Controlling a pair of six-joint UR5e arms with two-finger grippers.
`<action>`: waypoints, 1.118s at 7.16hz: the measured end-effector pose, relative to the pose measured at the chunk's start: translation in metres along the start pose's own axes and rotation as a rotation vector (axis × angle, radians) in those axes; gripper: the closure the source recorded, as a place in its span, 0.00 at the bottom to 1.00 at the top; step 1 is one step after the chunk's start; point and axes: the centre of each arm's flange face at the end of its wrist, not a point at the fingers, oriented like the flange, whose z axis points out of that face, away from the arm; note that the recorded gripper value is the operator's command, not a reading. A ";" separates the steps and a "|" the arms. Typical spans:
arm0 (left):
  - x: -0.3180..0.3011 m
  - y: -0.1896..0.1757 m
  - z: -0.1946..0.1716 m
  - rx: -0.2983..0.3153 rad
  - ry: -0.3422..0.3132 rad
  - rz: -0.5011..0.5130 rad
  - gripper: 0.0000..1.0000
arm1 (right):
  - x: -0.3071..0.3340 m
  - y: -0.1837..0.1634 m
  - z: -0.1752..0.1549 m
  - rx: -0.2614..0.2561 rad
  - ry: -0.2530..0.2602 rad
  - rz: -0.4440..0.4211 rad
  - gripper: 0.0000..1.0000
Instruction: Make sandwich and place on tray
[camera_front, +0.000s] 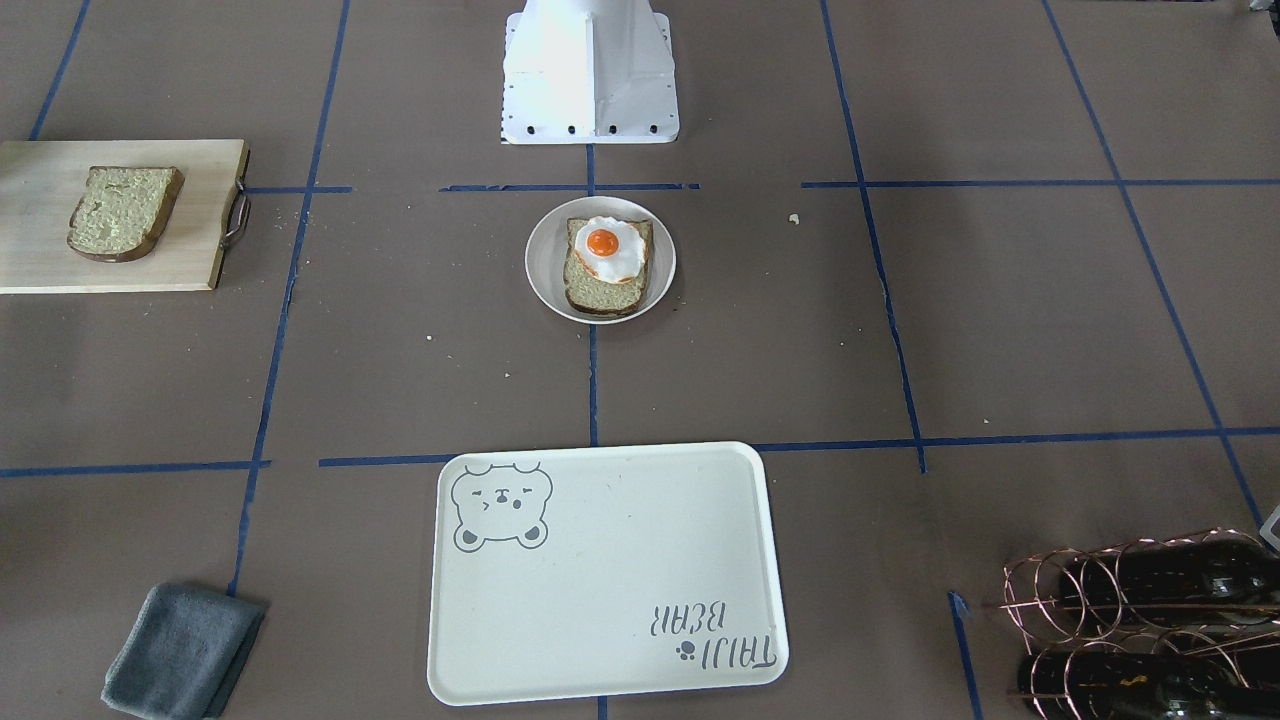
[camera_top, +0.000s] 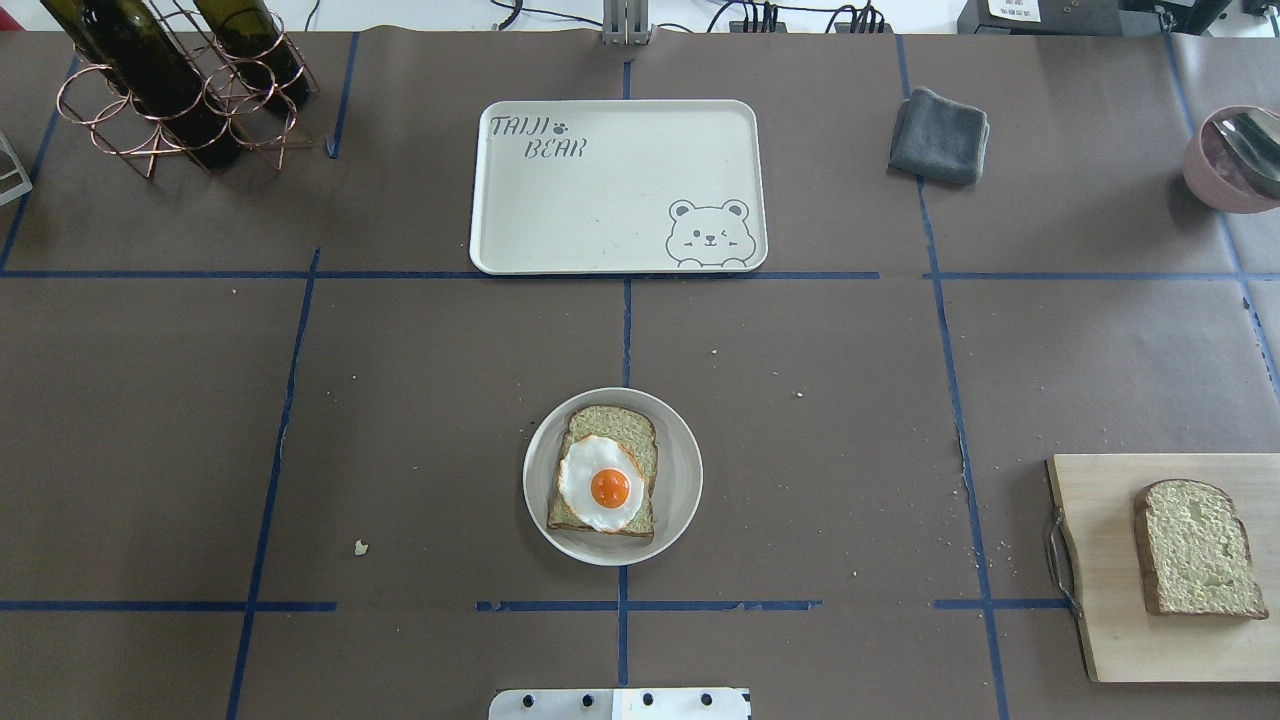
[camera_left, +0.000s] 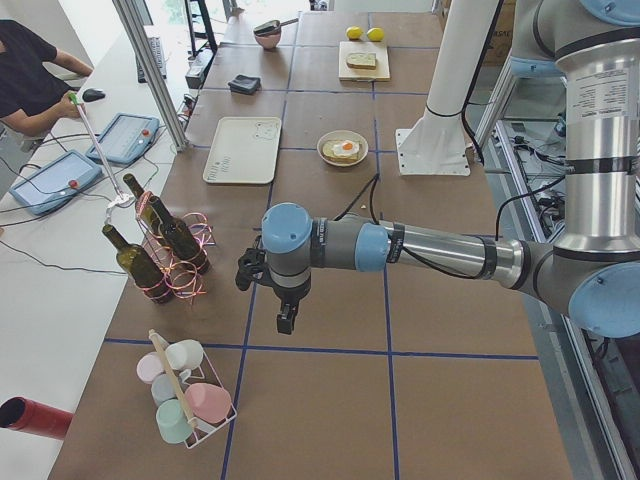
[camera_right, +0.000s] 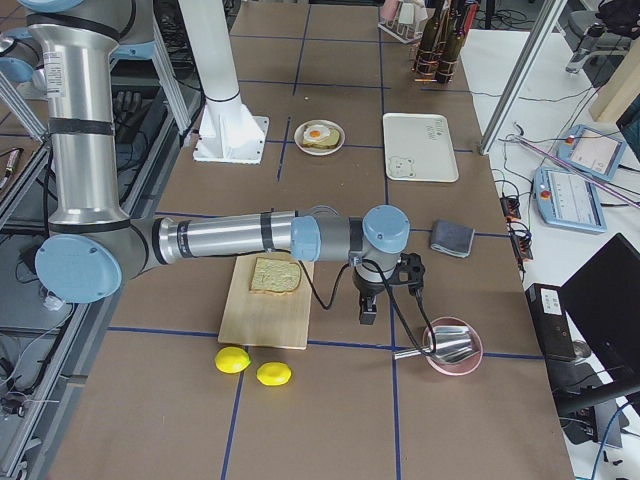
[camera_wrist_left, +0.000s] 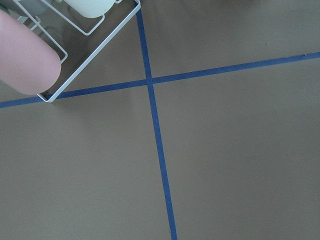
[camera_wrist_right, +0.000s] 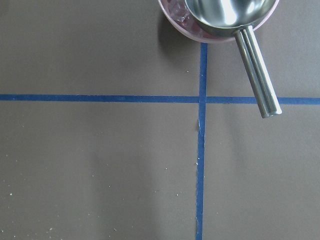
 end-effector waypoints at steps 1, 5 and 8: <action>0.002 0.000 -0.001 0.002 -0.001 0.003 0.00 | -0.001 0.000 -0.001 0.002 -0.001 -0.001 0.00; 0.007 -0.008 -0.003 0.008 0.002 0.012 0.00 | -0.026 0.008 -0.005 0.008 -0.010 -0.035 0.00; 0.005 -0.005 0.002 0.003 0.006 0.017 0.00 | -0.062 0.025 0.024 -0.049 -0.057 -0.112 0.00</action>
